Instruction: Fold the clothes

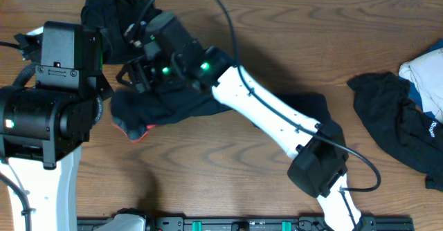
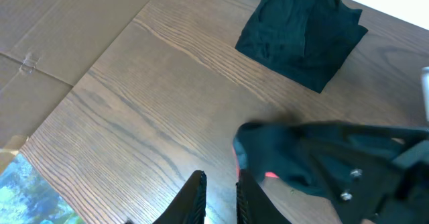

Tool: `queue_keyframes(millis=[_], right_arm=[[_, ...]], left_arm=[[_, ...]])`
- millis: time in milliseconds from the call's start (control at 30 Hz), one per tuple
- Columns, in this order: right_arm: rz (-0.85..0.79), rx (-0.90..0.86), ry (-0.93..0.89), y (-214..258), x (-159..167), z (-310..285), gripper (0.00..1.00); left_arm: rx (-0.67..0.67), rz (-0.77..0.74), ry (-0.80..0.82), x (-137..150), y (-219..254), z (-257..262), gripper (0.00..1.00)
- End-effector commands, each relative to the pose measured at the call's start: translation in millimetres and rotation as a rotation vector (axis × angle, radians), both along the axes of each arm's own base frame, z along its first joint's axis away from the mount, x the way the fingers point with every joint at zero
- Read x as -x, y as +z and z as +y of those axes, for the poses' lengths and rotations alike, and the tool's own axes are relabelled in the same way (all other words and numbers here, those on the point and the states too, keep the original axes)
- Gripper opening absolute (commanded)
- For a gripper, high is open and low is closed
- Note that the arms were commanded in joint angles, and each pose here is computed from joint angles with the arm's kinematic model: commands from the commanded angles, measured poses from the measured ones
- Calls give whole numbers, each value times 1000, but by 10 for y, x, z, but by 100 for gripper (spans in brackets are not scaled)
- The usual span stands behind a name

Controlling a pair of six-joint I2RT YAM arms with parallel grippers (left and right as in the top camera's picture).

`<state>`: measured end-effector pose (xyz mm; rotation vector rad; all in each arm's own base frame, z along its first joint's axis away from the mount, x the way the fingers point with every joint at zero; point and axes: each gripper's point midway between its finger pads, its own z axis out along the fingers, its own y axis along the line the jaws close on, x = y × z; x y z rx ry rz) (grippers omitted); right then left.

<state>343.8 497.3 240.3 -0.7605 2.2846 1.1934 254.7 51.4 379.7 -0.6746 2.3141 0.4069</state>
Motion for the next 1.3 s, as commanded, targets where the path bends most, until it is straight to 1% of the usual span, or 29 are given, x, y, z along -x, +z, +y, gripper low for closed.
queue_keyframes(millis=[0,33,67,167,267,300,367,400,500,533,600,633,700,767,933,1067,1200,1267], right_arm=[[-24,1,30,77,-129,-217,86],[-24,38,17,2,-179,-311,92],[-24,78,-8,-64,-239,-411,94],[-7,262,-165,-312,-476,-891,96],[11,432,-279,-450,-571,-1390,99],[23,488,-313,-476,-575,-1572,99],[64,593,-360,-534,-530,-1906,99],[82,633,-373,-570,-503,-2019,99],[151,808,-451,-692,-399,-2497,99],[171,883,-505,-723,-371,-2704,99],[193,980,-585,-739,-337,-2981,99],[203,1017,-620,-735,-324,-3098,99],[217,1036,-646,-735,-332,-3204,99],[241,1013,-642,-756,-349,-3218,99],[297,978,-452,-883,-198,-3099,99],[343,1039,-374,-1075,-5,-3136,99],[407,1056,-253,-1351,227,-3103,99],[439,1060,-234,-1479,307,-3110,97]], left_arm=[[-14,-9,23,34,23,50,17],[-11,-8,21,33,20,44,17],[-6,-5,17,34,13,36,17],[24,16,-11,44,-34,-27,17],[72,61,-99,29,-115,-171,17],[88,78,-132,20,-144,-224,26],[116,114,-199,-14,-210,-330,34],[128,132,-228,-34,-242,-377,35],[159,190,-287,-110,-366,-493,45],[164,217,-299,-147,-431,-519,47],[164,258,-295,-197,-542,-527,47],[164,285,-292,-229,-619,-532,47],[171,343,-291,-285,-793,-555,47],[201,396,-305,-336,-980,-623,47],[285,507,-352,-445,-1505,-816,47],[300,543,-350,-487,-1819,-845,47],[300,551,-348,-508,-1995,-848,48],[300,548,-349,-528,-2051,-851,48]])
